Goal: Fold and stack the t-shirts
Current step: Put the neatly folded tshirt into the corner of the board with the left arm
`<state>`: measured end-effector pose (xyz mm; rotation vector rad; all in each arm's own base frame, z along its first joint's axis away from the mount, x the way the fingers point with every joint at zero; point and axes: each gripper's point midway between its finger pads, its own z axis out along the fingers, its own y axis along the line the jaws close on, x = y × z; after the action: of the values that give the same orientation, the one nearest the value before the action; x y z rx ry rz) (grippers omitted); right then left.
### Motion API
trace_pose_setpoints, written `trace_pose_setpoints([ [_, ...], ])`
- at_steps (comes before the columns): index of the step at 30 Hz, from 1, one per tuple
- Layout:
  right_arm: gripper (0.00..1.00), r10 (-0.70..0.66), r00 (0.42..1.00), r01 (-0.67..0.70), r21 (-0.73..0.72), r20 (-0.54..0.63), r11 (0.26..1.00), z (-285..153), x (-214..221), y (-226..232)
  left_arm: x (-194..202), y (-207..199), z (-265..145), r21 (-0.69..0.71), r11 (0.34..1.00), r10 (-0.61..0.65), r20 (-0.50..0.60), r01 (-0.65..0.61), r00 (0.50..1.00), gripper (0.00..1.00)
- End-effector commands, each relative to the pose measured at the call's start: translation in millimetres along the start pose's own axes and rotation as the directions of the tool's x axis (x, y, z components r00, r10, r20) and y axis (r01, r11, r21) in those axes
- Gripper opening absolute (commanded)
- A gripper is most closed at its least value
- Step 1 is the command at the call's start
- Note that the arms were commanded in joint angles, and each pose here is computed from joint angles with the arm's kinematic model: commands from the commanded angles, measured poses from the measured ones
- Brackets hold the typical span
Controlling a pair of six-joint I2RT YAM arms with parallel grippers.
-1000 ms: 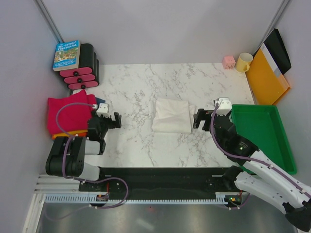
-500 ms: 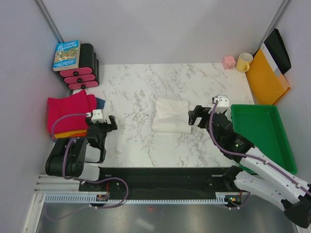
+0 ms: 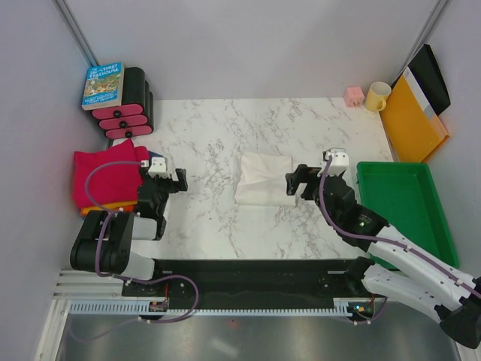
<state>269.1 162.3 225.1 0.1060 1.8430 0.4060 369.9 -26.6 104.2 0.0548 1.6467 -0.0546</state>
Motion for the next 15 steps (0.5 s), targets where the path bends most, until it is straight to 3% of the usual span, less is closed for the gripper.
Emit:
trace_pose_setpoints([
  [1,0.98,0.027,0.999,-0.027,-0.026,0.029,0.999,9.2,-16.3,18.8,-1.5,-0.3,0.4,0.015,0.999,0.041,-0.001,-0.041,0.999,1.0],
  [10,0.98,-0.104,0.994,0.105,-0.025,0.045,0.994,30.8,-22.9,33.4,-1.7,-0.7,0.4,0.017,0.999,0.039,0.002,-0.039,0.999,1.0],
  [12,0.98,-0.163,0.984,0.163,-0.004,0.07,0.987,37.6,-22.1,32.2,-1.7,-0.3,0.4,0.015,0.999,0.041,0.002,-0.041,0.999,1.0],
  [15,0.98,-0.152,0.983,0.146,0.07,0.104,0.987,47.0,-34.5,32.6,-1.7,-0.3,0.4,0.015,0.999,0.041,0.002,-0.041,0.999,1.0],
])
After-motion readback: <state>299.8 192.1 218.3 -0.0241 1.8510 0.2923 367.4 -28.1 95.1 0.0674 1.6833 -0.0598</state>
